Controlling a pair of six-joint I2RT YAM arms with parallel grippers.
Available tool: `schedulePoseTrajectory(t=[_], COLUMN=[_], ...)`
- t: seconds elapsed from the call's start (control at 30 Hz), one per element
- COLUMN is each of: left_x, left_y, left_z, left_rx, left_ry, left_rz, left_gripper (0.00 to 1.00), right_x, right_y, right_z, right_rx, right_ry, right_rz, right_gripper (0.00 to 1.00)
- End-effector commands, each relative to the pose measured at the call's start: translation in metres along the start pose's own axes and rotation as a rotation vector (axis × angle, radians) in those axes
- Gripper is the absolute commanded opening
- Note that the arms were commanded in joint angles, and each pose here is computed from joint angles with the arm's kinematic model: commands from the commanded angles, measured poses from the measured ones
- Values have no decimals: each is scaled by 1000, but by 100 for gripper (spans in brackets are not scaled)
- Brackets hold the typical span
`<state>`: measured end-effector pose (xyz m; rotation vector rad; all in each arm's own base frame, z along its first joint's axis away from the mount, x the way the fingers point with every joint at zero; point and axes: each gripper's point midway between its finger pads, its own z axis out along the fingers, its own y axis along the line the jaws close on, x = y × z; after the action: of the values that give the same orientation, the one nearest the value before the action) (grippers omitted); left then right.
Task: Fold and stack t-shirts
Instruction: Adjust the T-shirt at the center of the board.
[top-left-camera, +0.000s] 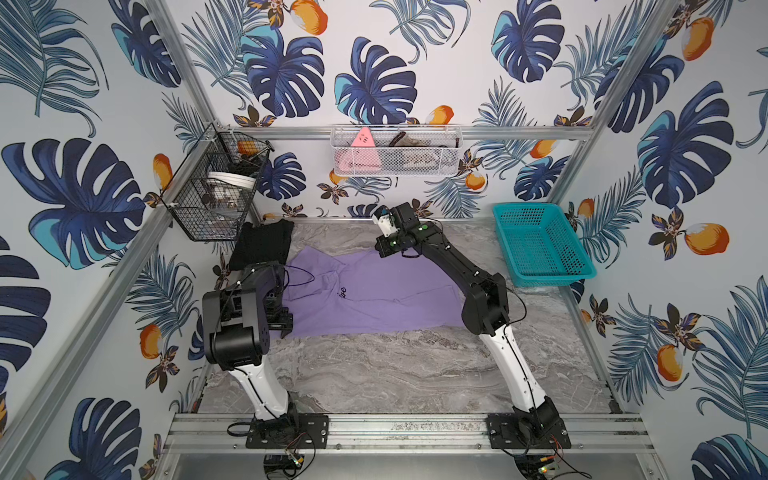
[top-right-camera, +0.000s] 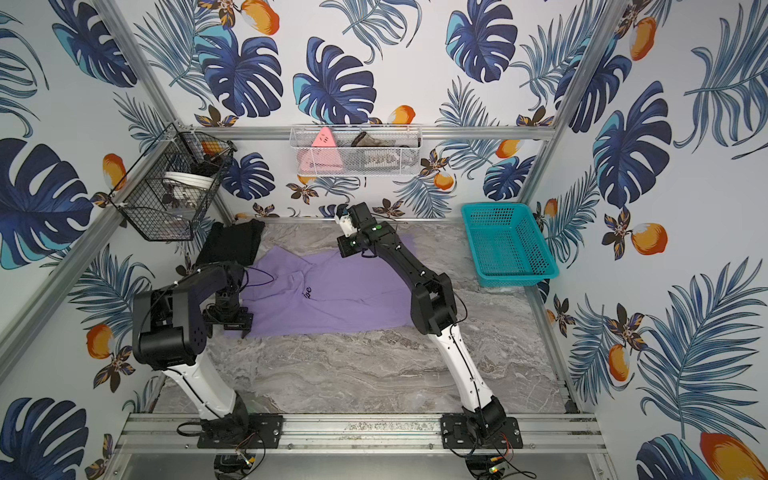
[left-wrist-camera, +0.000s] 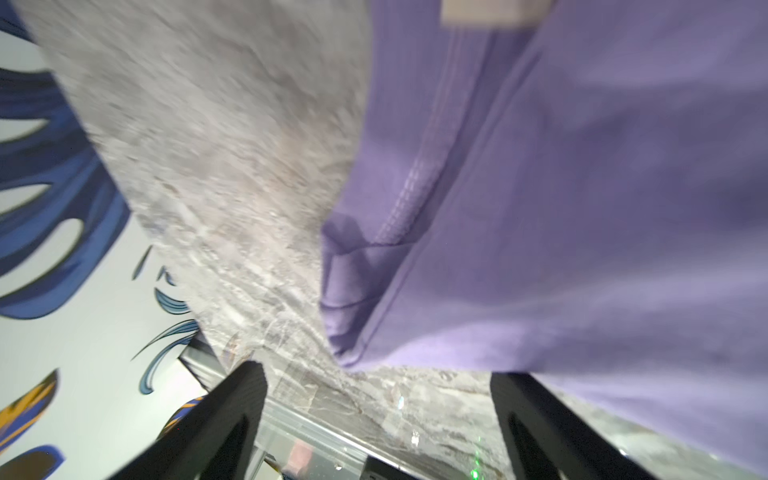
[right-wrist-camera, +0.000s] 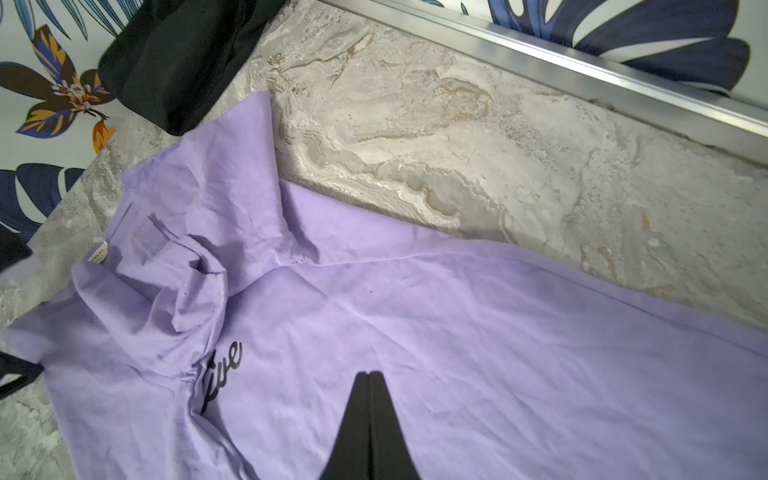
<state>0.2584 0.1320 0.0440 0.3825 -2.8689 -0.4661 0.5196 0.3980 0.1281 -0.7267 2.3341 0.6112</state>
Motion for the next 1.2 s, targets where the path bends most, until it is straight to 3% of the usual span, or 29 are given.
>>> schedulePoseTrajectory(t=[0.0, 0.2, 0.3, 0.43, 0.6, 0.8, 0.93, 1.17], left_x=[-18, -117, -153, -174, -183, -165, -144, -137], left_y=[0, -22, -44, -58, -76, -89, -105, -119], left_z=[-25, -90, -99, -97, -87, -82, -83, -112], left_rx=[58, 294, 370, 374, 398, 407, 415, 409], left_ry=[-21, -242, -266, -299, -283, -253, -230, -291], left_rz=[-16, -101, -60, -34, -12, -2, 18, 61], left_gripper=[93, 93, 90, 89, 89, 89, 89, 90], right_x=[7, 23, 22, 21, 21, 33, 68, 105], right_y=[6, 0, -1, -6, -18, -35, -56, -91], right_z=[-2, 5, 3, -2, -8, -12, -7, 15], right_rx=[-25, -30, -22, -16, 6, 38, 34, 80], right_ry=[29, 72, 67, 66, 66, 95, 172, 245], right_rz=[-12, 9, 1, -8, -1, 33, 154, 218], right_gripper=[0, 0, 0, 0, 0, 0, 0, 0])
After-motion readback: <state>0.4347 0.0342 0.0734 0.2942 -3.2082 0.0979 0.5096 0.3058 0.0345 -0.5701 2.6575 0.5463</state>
